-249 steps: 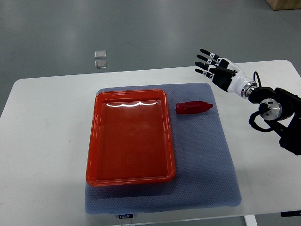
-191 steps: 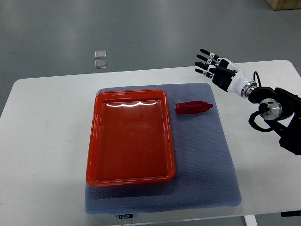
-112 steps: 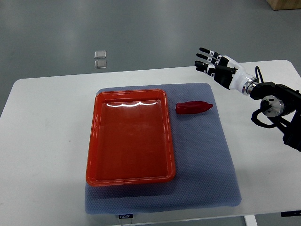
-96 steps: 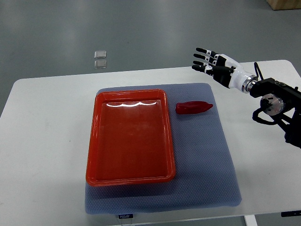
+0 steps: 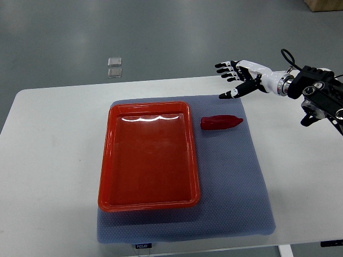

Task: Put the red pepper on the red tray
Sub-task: 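Reach the right hand down toward the red pepper beside the tray, then close the right hand's fingers around the red pepper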

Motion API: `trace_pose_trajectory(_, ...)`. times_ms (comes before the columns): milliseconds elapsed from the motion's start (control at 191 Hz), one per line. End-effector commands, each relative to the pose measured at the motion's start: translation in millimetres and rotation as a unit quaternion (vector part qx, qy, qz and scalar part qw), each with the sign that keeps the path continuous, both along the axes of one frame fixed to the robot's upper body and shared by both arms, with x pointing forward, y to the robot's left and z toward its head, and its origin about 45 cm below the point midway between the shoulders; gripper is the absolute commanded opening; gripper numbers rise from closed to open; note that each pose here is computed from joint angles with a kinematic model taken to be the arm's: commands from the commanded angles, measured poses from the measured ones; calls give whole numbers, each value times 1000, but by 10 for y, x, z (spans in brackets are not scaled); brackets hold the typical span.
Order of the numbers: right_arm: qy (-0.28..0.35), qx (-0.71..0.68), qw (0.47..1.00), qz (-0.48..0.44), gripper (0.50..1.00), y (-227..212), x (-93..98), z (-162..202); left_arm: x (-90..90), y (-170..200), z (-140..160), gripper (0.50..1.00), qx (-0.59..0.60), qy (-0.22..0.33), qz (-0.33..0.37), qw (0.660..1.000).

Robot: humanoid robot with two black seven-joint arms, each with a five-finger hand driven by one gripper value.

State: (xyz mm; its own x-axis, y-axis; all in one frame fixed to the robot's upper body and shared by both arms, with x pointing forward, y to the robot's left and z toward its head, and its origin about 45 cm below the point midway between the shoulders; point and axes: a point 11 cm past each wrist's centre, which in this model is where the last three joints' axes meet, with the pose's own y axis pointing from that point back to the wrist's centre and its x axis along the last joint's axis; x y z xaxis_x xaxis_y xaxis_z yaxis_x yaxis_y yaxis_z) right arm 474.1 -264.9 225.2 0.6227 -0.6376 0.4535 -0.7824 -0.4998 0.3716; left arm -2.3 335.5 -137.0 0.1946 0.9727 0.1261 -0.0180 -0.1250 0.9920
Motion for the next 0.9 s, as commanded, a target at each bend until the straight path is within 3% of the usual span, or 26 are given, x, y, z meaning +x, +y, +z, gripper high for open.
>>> trace_pose_trajectory(0, 6, -46, 998, 35, 905, 66, -7, 3, 0, 0, 0, 1000, 0, 0, 0, 1000)
trace_pose_trajectory(282, -3, -195, 974, 113, 895, 198, 6, 2, 0, 0, 0, 1000, 0, 0, 0, 1000)
trace_pose_trajectory(445, 4, -215, 968, 133, 870, 303, -31, -82, 0, -2, 0, 1000, -1, 0, 0, 1000)
trace_pose_trajectory(607, 5, -239, 960, 148, 811, 422, -66, -190, 1, -2, 0, 1000, -1, -1, 0, 1000)
trace_pose_trajectory(895, -13, -261, 953, 153, 809, 506, -115, -369, 0, 0, 0, 1000, 0, 0, 0, 1000)
